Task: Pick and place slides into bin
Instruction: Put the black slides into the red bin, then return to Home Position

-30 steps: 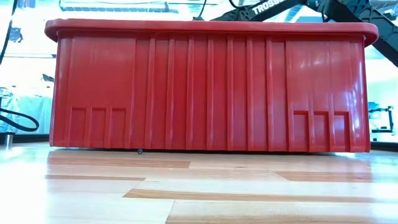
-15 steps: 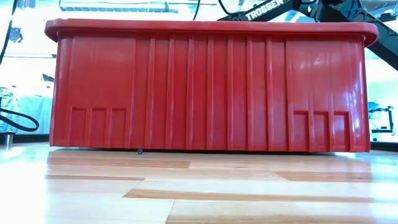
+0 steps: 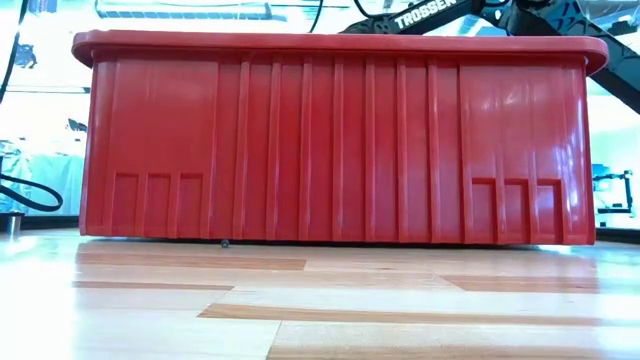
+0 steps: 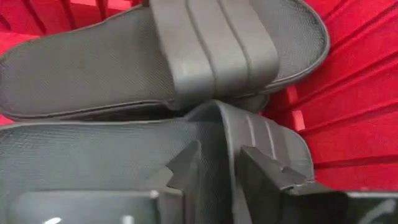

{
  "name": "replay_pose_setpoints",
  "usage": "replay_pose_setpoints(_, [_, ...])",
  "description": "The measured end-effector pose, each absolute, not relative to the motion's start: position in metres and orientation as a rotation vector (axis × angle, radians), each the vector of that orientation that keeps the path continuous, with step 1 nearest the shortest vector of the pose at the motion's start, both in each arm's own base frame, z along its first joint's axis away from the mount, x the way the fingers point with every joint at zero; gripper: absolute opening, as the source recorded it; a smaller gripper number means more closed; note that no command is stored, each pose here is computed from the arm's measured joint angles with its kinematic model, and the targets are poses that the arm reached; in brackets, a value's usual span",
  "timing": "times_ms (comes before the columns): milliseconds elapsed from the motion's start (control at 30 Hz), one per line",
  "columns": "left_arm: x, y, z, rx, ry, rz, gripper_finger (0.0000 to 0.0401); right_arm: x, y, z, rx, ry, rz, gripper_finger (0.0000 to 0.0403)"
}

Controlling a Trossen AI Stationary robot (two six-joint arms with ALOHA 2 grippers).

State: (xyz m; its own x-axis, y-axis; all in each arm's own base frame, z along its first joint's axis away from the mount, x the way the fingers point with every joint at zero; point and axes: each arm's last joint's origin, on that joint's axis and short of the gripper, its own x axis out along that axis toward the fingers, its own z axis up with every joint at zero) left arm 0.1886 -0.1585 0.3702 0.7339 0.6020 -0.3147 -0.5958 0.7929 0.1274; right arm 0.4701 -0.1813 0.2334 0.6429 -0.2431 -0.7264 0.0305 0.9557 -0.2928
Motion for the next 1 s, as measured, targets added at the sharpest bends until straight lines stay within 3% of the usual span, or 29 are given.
replay_pose_setpoints(533, [0.189, -0.159, 0.370, 0.006, 0.356, 0.657, 0.0176, 0.467, -0.178, 0.231, -0.228, 0.896, -0.115, 0.0240])
replay_pose_setpoints(1000, [0.188, -0.158, 0.370, 0.008, 0.370, 0.654, 0.0176, 0.470, -0.171, 0.259, -0.241, 0.852, -0.099, 0.0256])
